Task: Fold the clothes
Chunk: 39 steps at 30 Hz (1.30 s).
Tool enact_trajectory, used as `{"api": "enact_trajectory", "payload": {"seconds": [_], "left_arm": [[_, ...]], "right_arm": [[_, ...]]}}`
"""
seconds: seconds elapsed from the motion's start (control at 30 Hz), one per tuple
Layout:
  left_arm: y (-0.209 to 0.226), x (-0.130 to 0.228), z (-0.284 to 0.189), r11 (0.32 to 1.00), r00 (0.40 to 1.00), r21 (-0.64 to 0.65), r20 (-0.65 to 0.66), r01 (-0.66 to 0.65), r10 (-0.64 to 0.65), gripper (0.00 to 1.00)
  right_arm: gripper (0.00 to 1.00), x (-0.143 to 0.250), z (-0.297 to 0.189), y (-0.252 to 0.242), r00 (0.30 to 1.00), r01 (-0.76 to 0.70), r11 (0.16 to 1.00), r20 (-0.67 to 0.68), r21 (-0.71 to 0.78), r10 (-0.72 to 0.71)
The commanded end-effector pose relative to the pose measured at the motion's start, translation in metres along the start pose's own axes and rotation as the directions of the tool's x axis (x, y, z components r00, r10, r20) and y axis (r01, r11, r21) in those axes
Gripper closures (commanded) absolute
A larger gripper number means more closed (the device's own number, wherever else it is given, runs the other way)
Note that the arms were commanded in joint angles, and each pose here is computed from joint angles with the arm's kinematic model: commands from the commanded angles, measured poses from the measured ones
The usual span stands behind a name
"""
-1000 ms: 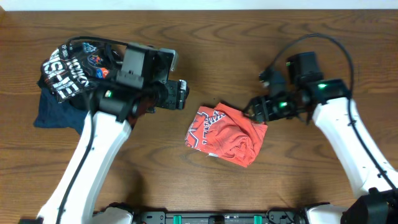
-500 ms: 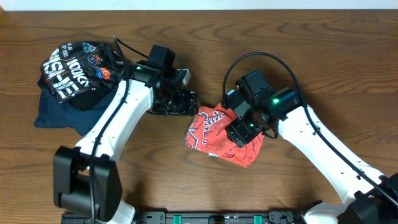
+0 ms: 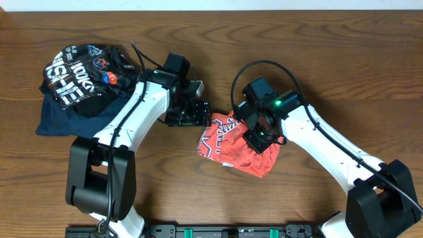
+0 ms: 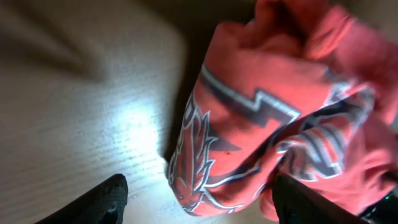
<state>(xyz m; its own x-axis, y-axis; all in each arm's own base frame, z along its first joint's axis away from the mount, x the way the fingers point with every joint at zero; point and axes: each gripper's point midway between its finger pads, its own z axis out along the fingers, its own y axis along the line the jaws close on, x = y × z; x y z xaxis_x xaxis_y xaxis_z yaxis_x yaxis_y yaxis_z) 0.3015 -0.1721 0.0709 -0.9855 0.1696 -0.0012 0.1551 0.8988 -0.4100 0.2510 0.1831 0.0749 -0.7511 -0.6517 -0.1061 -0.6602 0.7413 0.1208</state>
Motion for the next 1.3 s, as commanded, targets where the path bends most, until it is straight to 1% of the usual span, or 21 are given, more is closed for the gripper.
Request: {"api": "enact_trajectory", "payload": {"seconds": [0.0,0.03,0.07,0.17,0.23,0.33,0.43,0.53,0.63,0.67,0.7,0.73,0.77,0.8,0.83,0.87,0.93,1.0,1.03,1.17,1.27], "left_arm": [[-0.003,0.013,0.014,1.0,0.999,0.008,-0.052,-0.015,0.015,0.24],[-0.005,0.015,0.016,1.0,0.998,0.007,-0.058,-0.022,0.022,0.24],[-0.007,0.017,0.018,0.999,0.998,0.007,-0.062,-0.031,0.031,0.24],[-0.014,0.019,0.025,0.998,0.996,0.009,-0.062,-0.069,0.07,0.24],[-0.017,0.02,0.031,0.996,0.994,0.004,-0.058,-0.092,0.092,0.24],[-0.01,0.024,0.041,0.991,0.991,-0.059,-0.058,-0.121,0.117,0.24],[-0.003,0.029,0.051,0.986,0.989,-0.098,-0.064,-0.136,0.131,0.24],[0.006,0.033,0.059,0.982,0.989,-0.127,-0.061,-0.138,0.131,0.24],[0.012,0.038,0.064,0.982,0.991,-0.137,-0.066,-0.129,0.121,0.24],[0.013,0.04,0.065,0.982,0.99,-0.138,-0.07,-0.128,0.119,0.24],[0.013,0.04,0.065,0.982,0.99,-0.138,-0.072,-0.127,0.118,0.24],[0.013,0.04,0.065,0.982,0.99,-0.138,-0.071,-0.128,0.119,0.25],[0.013,0.04,0.065,0.982,0.99,-0.137,-0.07,-0.128,0.119,0.25],[0.013,0.039,0.065,0.982,0.99,-0.137,-0.068,-0.128,0.12,0.24],[0.012,0.039,0.065,0.982,0.99,-0.136,-0.068,-0.128,0.12,0.24],[0.012,0.04,0.065,0.982,0.99,-0.136,-0.068,-0.128,0.12,0.25],[0.012,0.04,0.065,0.983,0.99,-0.131,-0.07,-0.128,0.12,0.25],[0.01,0.04,0.065,0.984,0.99,-0.121,-0.069,-0.128,0.12,0.24],[0.009,0.04,0.064,0.984,0.99,-0.121,-0.068,-0.128,0.12,0.25],[0.003,0.038,0.052,0.984,0.991,-0.119,-0.057,-0.131,0.125,0.24],[-0.007,0.031,0.033,0.983,0.989,-0.11,0.002,-0.149,0.15,0.24]], "right_arm": [[0.89,0.002,0.002,0.001,1.0,0.009,1.0,-0.012,0.006,-0.009],[0.98,0.003,0.002,-0.002,1.0,0.006,1.0,-0.014,0.02,-0.006],[0.99,0.004,0.002,-0.007,1.0,-0.011,0.999,-0.017,0.046,0.012],[0.99,0.007,-0.001,-0.035,0.991,-0.128,0.975,-0.009,0.182,0.132],[0.99,0.008,-0.003,-0.045,0.988,-0.15,0.966,-0.005,0.21,0.155],[0.99,0.011,-0.006,-0.058,0.981,-0.188,0.952,0.001,0.244,0.193],[0.98,0.016,-0.012,-0.084,0.961,-0.27,0.903,0.03,0.335,0.276],[0.97,0.02,-0.016,-0.1,0.951,-0.299,0.877,0.046,0.376,0.304],[0.91,0.026,-0.019,-0.114,0.939,-0.33,0.856,0.049,0.398,0.339],[0.83,0.028,-0.019,-0.117,0.935,-0.34,0.852,0.051,0.399,0.35],[0.72,0.03,-0.02,-0.12,0.931,-0.35,0.848,0.051,0.399,0.36],[0.67,0.032,-0.02,-0.122,0.928,-0.357,0.844,0.05,0.399,0.369],[0.67,0.034,-0.021,-0.124,0.925,-0.363,0.842,0.047,0.4,0.376],[0.69,0.035,-0.022,-0.126,0.918,-0.38,0.834,0.054,0.4,0.392],[0.7,0.034,-0.024,-0.124,0.905,-0.412,0.827,0.068,0.382,0.419],[0.7,0.033,-0.026,-0.116,0.904,-0.419,0.841,0.068,0.344,0.422],[0.69,0.025,-0.034,-0.092,0.907,-0.421,0.88,0.076,0.22,0.415],[0.66,0.015,-0.045,-0.063,0.919,-0.39,0.915,0.104,0.098,0.381],[0.65,0.013,-0.051,-0.052,0.93,-0.358,0.931,0.116,0.066,0.349],[0.57,0.018,-0.061,-0.018,0.964,-0.249,0.967,0.108,0.051,0.243],[0.55,0.022,-0.055,-0.003,0.975,-0.214,0.975,0.072,0.054,0.21]]}}
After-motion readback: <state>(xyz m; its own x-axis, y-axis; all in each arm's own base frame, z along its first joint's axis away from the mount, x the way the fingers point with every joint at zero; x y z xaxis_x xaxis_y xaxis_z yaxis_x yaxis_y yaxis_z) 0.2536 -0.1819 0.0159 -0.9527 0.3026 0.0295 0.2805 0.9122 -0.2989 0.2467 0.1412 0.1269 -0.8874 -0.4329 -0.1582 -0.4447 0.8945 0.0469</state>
